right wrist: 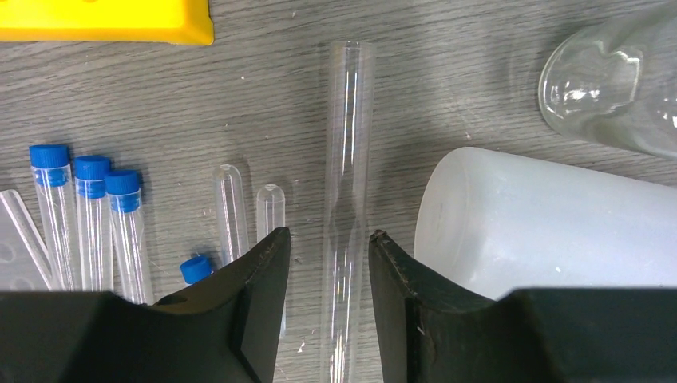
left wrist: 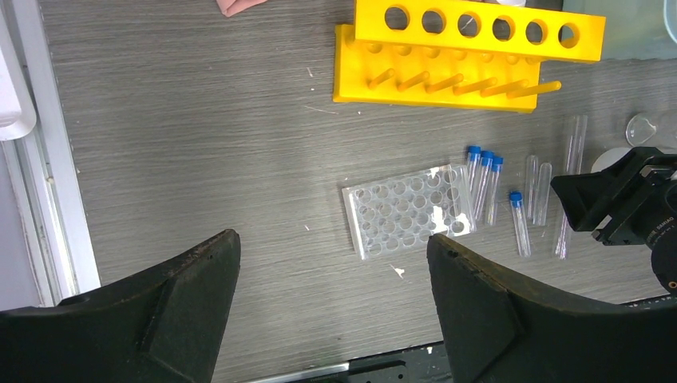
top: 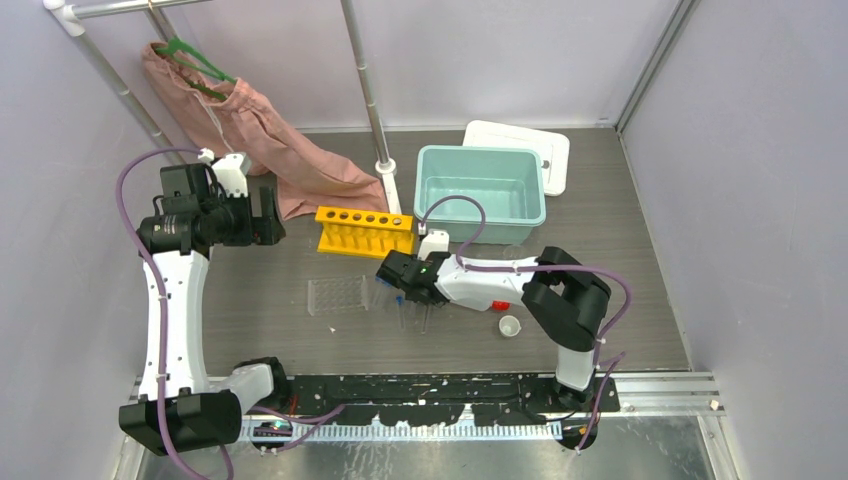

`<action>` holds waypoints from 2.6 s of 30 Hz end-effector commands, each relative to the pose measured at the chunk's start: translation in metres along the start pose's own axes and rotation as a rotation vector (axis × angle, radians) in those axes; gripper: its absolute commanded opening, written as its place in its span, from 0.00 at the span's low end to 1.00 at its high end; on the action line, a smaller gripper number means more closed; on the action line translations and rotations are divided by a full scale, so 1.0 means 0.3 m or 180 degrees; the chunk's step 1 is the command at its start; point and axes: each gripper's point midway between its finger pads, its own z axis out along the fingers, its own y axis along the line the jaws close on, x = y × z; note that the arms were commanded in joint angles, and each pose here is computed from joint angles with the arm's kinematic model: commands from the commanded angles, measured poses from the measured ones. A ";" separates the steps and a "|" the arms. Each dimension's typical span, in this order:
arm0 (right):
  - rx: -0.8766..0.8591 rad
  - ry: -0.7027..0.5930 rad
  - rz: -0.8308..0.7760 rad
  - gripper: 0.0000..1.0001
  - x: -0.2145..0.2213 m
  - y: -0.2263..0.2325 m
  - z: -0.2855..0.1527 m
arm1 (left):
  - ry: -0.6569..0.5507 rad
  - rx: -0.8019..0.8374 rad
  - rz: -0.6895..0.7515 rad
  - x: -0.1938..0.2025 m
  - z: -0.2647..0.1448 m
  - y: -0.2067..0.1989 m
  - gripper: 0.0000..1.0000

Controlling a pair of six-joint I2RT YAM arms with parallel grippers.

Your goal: Organize the chemistry lab equipment

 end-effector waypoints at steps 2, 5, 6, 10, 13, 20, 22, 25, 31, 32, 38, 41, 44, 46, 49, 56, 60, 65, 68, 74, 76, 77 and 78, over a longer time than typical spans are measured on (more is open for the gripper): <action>-0.0053 -0.0034 0.0118 0.46 -0.008 0.018 0.011 | -0.0209 -0.0042 0.0079 -0.066 -0.047 -0.001 0.88; -0.0059 -0.0018 0.0114 0.46 -0.002 0.021 0.018 | -0.0177 -0.0024 0.0099 -0.068 -0.055 -0.005 0.88; -0.0054 -0.0014 0.0112 0.46 0.000 0.022 0.021 | -0.0167 -0.0022 0.0099 -0.067 -0.058 -0.005 0.88; -0.0046 0.0031 0.0123 0.43 0.014 0.020 0.041 | -0.0167 0.0010 0.0100 -0.068 -0.064 -0.013 0.88; -0.0062 0.0039 0.0149 0.37 0.012 0.023 0.046 | -0.0205 0.0071 0.0090 -0.072 -0.073 -0.028 0.88; -0.0181 -0.0091 0.0185 0.11 -0.053 0.027 -0.020 | -0.0211 0.0264 0.0047 -0.071 -0.090 -0.071 0.86; -0.0305 -0.0166 0.0210 0.06 -0.094 0.035 -0.078 | -0.0192 0.0361 0.0041 -0.066 -0.094 -0.090 0.85; -0.0492 -0.0301 0.0173 0.01 -0.149 0.052 -0.179 | -0.0151 0.0558 0.0036 -0.053 -0.105 -0.128 0.83; -0.1182 -0.0548 0.0105 0.01 -0.239 0.180 -0.437 | -0.0111 0.0956 0.0013 -0.029 -0.139 -0.207 0.80; -0.1328 -0.0569 0.0138 0.01 -0.257 0.210 -0.478 | -0.0120 0.1054 0.0021 -0.025 -0.147 -0.225 0.79; -0.2147 -0.0865 0.0275 0.01 -0.435 0.395 -0.709 | -0.0240 0.1603 0.0017 0.000 -0.203 -0.330 0.75; -0.2455 -0.0959 0.0294 0.01 -0.496 0.490 -0.788 | -0.0276 0.1798 -0.0013 0.006 -0.225 -0.365 0.73; -0.2759 -0.0998 0.0325 0.01 -0.528 0.584 -0.845 | -0.0259 0.1986 -0.0069 0.016 -0.236 -0.394 0.72; -0.2879 -0.0990 0.0351 0.01 -0.533 0.638 -0.855 | -0.0242 0.2121 -0.0094 0.026 -0.238 -0.411 0.72; -0.3020 -0.0977 0.0407 0.01 -0.541 0.689 -0.876 | -0.0266 0.2228 -0.0107 0.031 -0.245 -0.427 0.72; -0.3254 -0.1004 0.0532 0.01 -0.556 0.740 -0.923 | -0.0225 0.2219 -0.0141 0.054 -0.234 -0.424 0.70; -0.3326 -0.1013 0.0599 0.01 -0.564 0.751 -0.941 | -0.0174 0.2199 -0.0177 0.064 -0.213 -0.416 0.66; -0.3373 -0.1002 0.0634 0.01 -0.561 0.756 -0.952 | -0.0091 0.2128 -0.0212 0.080 -0.179 -0.398 0.61; -0.3396 -0.1004 0.0659 0.01 -0.561 0.756 -0.955 | -0.0077 0.2132 -0.0218 0.079 -0.172 -0.397 0.55; -0.3456 -0.1001 0.0677 0.05 -0.559 0.755 -0.966 | -0.0059 0.2110 -0.0221 0.080 -0.158 -0.389 0.26; -0.3468 -0.0981 0.0639 0.14 -0.553 0.755 -0.966 | -0.0055 0.2121 -0.0185 0.084 -0.156 -0.389 0.16; -0.3477 -0.0955 0.0614 0.22 -0.548 0.754 -0.971 | -0.0056 0.2120 -0.0162 0.087 -0.158 -0.388 0.12; -0.3458 -0.0931 0.0579 0.28 -0.545 0.748 -0.969 | -0.0069 0.2111 -0.0120 0.088 -0.160 -0.387 0.08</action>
